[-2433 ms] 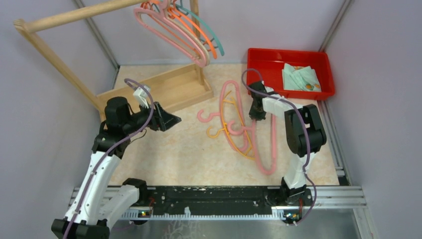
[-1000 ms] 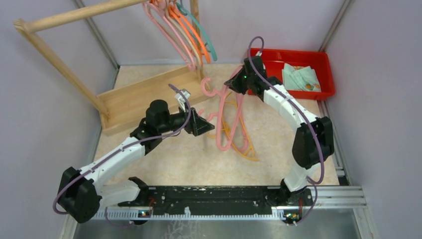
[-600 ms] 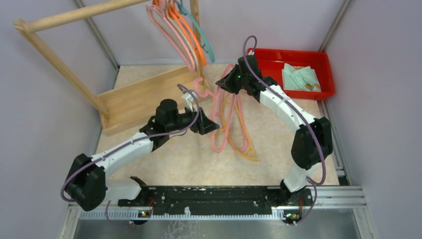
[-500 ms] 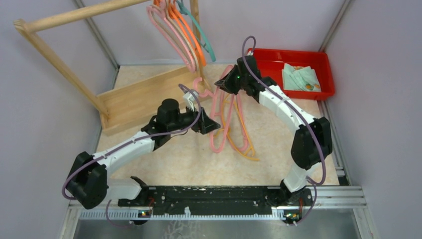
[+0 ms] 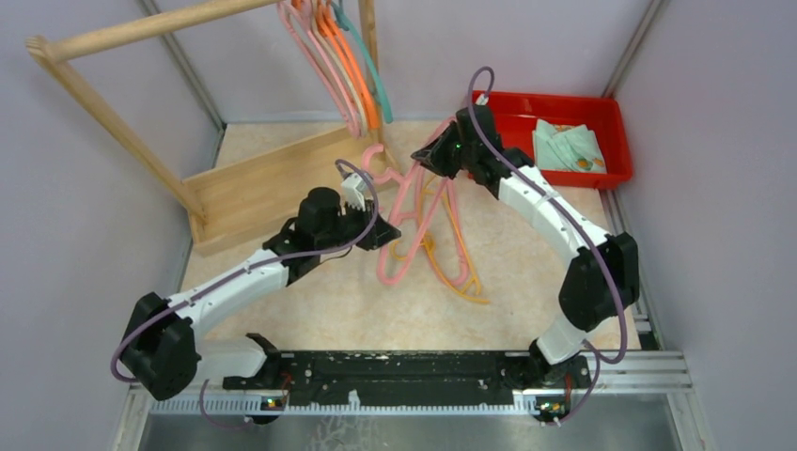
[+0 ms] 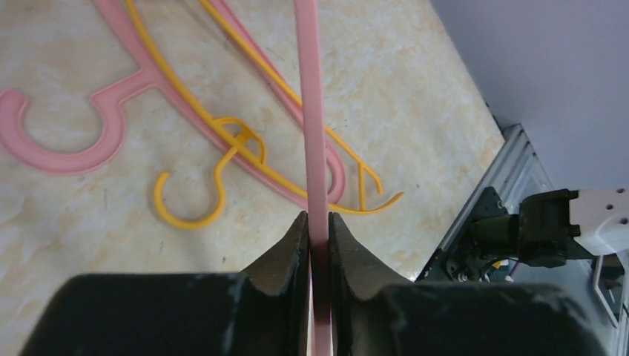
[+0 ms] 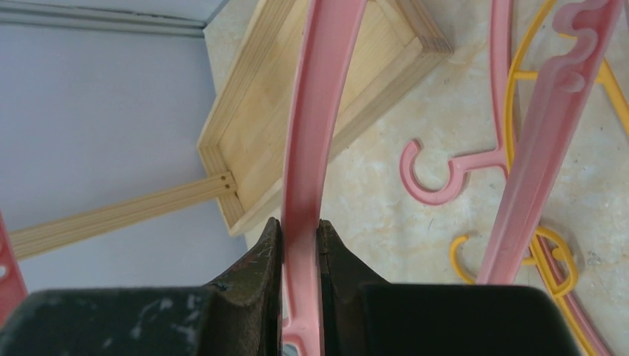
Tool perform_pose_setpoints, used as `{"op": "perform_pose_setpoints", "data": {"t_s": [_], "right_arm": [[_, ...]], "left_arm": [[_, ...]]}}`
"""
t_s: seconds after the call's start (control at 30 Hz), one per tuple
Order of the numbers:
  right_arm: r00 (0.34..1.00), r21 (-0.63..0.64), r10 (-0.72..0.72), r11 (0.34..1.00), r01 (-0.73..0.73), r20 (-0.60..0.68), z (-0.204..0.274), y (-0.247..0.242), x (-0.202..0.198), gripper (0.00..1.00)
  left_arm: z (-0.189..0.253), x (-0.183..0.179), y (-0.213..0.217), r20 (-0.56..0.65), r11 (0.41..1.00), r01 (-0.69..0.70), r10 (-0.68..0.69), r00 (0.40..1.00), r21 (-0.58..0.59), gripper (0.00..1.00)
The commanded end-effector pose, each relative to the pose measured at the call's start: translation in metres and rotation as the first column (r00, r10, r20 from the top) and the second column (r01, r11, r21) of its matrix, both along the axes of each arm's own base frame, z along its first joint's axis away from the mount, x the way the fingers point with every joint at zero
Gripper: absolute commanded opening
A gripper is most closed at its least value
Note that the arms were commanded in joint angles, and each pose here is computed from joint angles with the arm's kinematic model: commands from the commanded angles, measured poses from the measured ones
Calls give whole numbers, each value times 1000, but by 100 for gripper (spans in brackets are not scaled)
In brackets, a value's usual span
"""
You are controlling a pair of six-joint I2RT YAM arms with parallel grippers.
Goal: Organize the hangers
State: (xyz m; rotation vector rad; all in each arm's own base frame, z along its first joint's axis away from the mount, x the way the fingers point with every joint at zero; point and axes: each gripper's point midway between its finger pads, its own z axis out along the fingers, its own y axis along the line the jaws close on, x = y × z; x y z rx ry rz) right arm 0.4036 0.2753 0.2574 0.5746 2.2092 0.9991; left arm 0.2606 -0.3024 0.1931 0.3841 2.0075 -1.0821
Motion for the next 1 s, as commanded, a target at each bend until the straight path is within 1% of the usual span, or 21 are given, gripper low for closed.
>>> {"op": "perform_pose_setpoints", "data": {"t_s": [0.0,0.03,0.07,0.13,0.2,0.23,0.3,0.37,0.43,0.5,0.6,0.67,0.7,0.83,0.97], "right_arm": [[990,45,129,990,-132,55,33,8,-31,7],[991,22,129,991,-130,44,29,3,-31,21],[991,-3,129,992,-129,32,24,-3,-32,30],[992,-51,122,991,-121,12,14,-17,-32,40],[995,-77,102,992,-102,3,6,-35,-32,48],[995,-82,95,992,-95,2,1,-43,-32,50],[997,-84,78,994,-76,10,-3,-60,-28,51],[998,-128,66,990,-64,9,-10,-75,-27,52],[998,-187,55,981,-54,1,-18,-87,-27,52],[999,-233,44,972,-45,-9,-25,-95,-27,52],[999,-250,41,967,-46,-24,-32,-99,-29,52],[998,-245,48,968,-54,-27,-33,-97,-29,52],[998,-245,49,968,-54,-27,-33,-97,-29,52],[998,-261,52,964,-55,-18,-31,-98,-27,52],[998,-270,52,961,-56,-23,-32,-102,-26,52]], "left_arm": [[-17,1,32,-26,979,-108,114,993,173,16],[-20,-3,42,-40,970,-137,148,988,203,15],[-21,-4,52,-39,959,-171,184,982,224,12],[-21,-7,74,-27,932,-249,265,964,262,9],[-17,-8,99,6,889,-350,365,931,295,5],[-13,-9,110,25,868,-395,407,913,303,4],[-2,-10,131,72,828,-468,471,879,309,4],[15,-11,150,122,784,-539,529,840,309,4],[30,-11,172,155,718,-613,600,785,328,3],[43,-13,190,179,646,-658,648,741,386,3],[46,-9,207,217,548,-680,678,702,487,2],[62,0,211,262,507,-708,689,676,492,1],[76,7,215,297,478,-739,704,646,474,0],[143,39,216,401,428,-818,721,565,384,0],[196,58,209,469,439,-857,718,515,269,0]]}}
